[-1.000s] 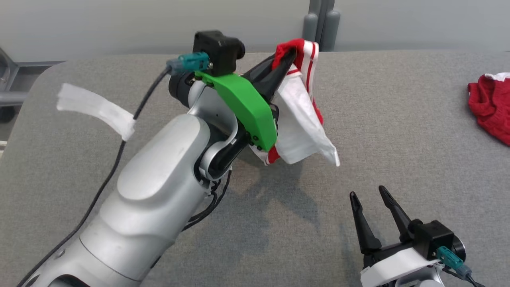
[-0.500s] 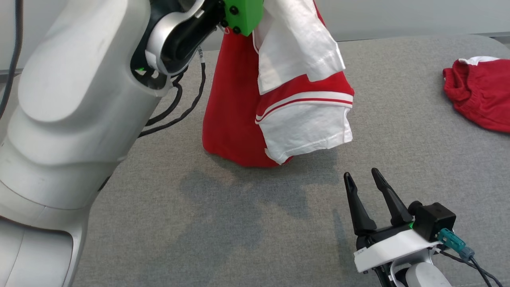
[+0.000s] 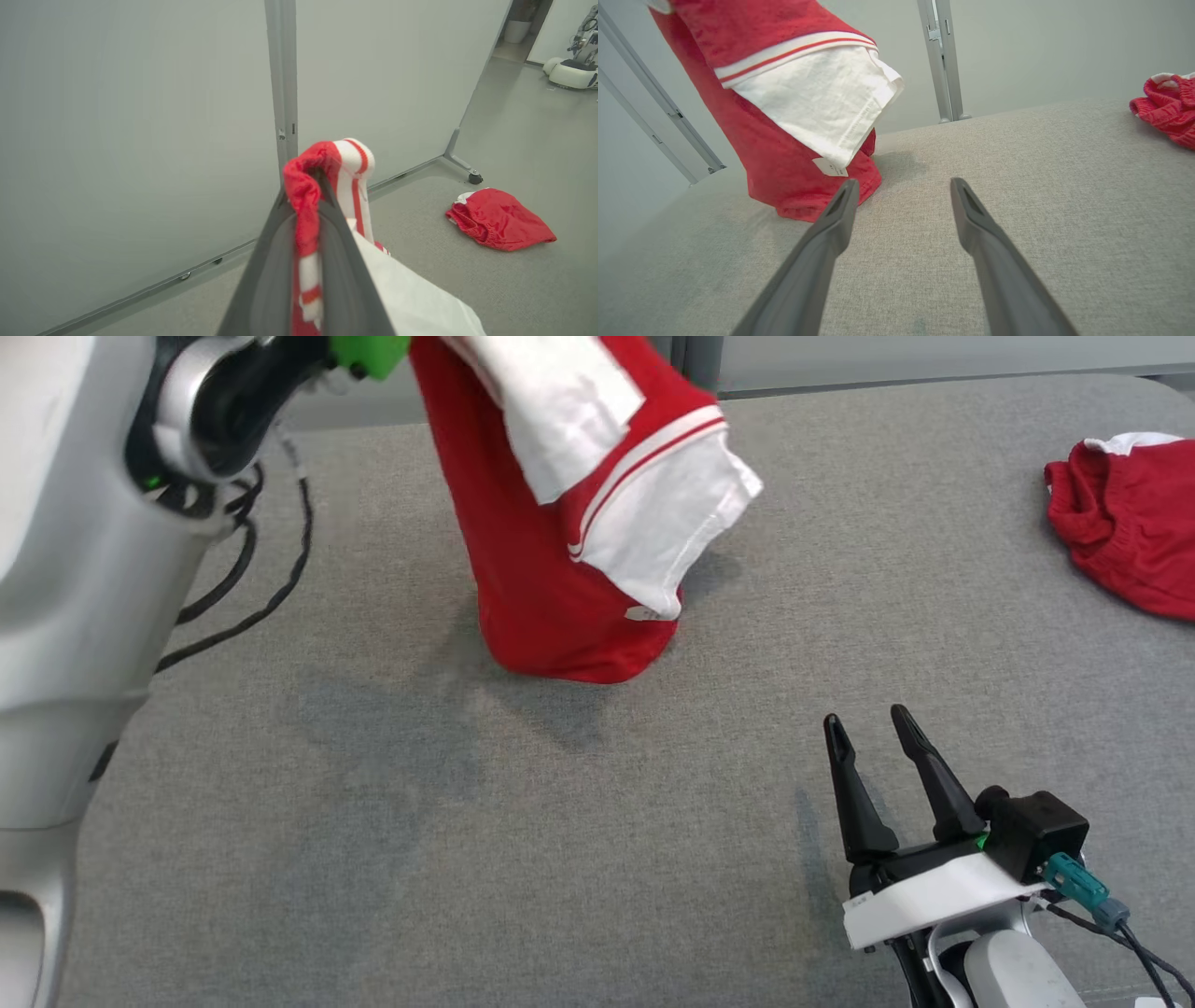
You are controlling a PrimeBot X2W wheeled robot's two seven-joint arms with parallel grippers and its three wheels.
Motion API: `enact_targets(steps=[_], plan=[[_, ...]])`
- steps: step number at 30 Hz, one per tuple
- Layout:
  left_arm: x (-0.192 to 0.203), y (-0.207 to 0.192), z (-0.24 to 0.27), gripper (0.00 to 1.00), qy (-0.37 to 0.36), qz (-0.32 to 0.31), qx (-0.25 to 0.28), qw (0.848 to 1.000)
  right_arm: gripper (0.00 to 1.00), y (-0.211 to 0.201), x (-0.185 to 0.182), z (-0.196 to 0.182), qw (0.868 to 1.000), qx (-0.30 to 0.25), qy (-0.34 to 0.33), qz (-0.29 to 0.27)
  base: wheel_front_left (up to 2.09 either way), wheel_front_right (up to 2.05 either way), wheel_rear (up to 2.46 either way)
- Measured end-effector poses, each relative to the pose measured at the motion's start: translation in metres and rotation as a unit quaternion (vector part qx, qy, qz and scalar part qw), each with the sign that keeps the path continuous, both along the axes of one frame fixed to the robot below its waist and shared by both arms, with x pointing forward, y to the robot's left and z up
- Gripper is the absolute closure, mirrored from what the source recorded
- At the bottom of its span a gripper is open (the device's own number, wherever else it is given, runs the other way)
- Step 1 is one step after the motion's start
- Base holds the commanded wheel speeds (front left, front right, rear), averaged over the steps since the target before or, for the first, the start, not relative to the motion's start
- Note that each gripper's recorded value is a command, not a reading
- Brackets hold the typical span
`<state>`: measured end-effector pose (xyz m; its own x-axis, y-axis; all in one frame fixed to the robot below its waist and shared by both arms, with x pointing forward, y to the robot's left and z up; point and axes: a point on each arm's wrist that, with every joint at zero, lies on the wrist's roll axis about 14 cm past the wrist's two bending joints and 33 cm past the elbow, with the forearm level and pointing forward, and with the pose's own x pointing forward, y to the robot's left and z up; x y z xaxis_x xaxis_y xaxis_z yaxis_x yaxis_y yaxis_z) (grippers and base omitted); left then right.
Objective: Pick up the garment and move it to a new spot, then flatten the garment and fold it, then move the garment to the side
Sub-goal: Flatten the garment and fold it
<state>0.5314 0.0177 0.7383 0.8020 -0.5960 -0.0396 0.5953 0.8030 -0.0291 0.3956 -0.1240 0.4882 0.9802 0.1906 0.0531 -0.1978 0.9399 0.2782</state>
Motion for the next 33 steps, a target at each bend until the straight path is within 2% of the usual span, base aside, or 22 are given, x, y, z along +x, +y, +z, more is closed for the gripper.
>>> enact_targets(steps=[3, 4, 7, 10, 13, 19, 24, 29, 33], plan=[[0.012, 0.05, -0.044, 1.0, 0.045, 0.054, 0.021, 0.997, 0.0, 0.003, 0.002, -0.004, 1.0, -0.01, 0.003, 0.005, 0.0, 0.0, 0.0], [0.016, 0.09, -0.066, 1.0, 0.065, 0.098, 0.027, 0.993, 0.0, 0.006, 0.004, -0.006, 1.0, -0.017, 0.004, 0.01, 0.0, 0.0, 0.0], [0.013, 0.15, -0.103, 1.0, 0.104, 0.167, 0.026, 0.98, 0.0, 0.012, 0.008, -0.01, 0.999, -0.026, 0.007, 0.02, 0.0, 0.0, 0.0], [0.0, 0.208, -0.147, 1.0, 0.157, 0.244, 0.002, 0.957, 0.0, 0.021, 0.011, -0.014, 0.999, -0.033, 0.009, 0.036, 0.0, 0.0, 0.0], [-0.017, 0.249, -0.186, 1.0, 0.2, 0.303, -0.036, 0.931, 0.0, 0.035, 0.016, -0.016, 0.997, -0.044, 0.007, 0.056, 0.0, 0.0, 0.0], [-0.044, 0.283, -0.237, 1.0, 0.232, 0.368, -0.108, 0.894, 0.0, 0.069, 0.03, -0.019, 0.992, -0.058, -0.004, 0.107, 0.0, 0.0, 0.0], [-0.061, 0.31, -0.263, 1.0, 0.237, 0.414, -0.142, 0.867, 0.0, 0.094, 0.046, -0.02, 0.988, -0.069, -0.016, 0.139, 0.0, 0.0, 0.0], [-0.064, 0.326, -0.275, 1.0, 0.23, 0.443, -0.18, 0.848, 0.0, 0.119, 0.07, -0.031, 0.982, -0.081, -0.005, 0.171, 0.0, 0.0, 0.0], [-0.057, 0.332, -0.275, 1.0, 0.223, 0.447, -0.198, 0.843, 0.0, 0.141, 0.094, -0.041, 0.974, -0.102, 0.006, 0.203, 0.0, 0.0, 0.0]])
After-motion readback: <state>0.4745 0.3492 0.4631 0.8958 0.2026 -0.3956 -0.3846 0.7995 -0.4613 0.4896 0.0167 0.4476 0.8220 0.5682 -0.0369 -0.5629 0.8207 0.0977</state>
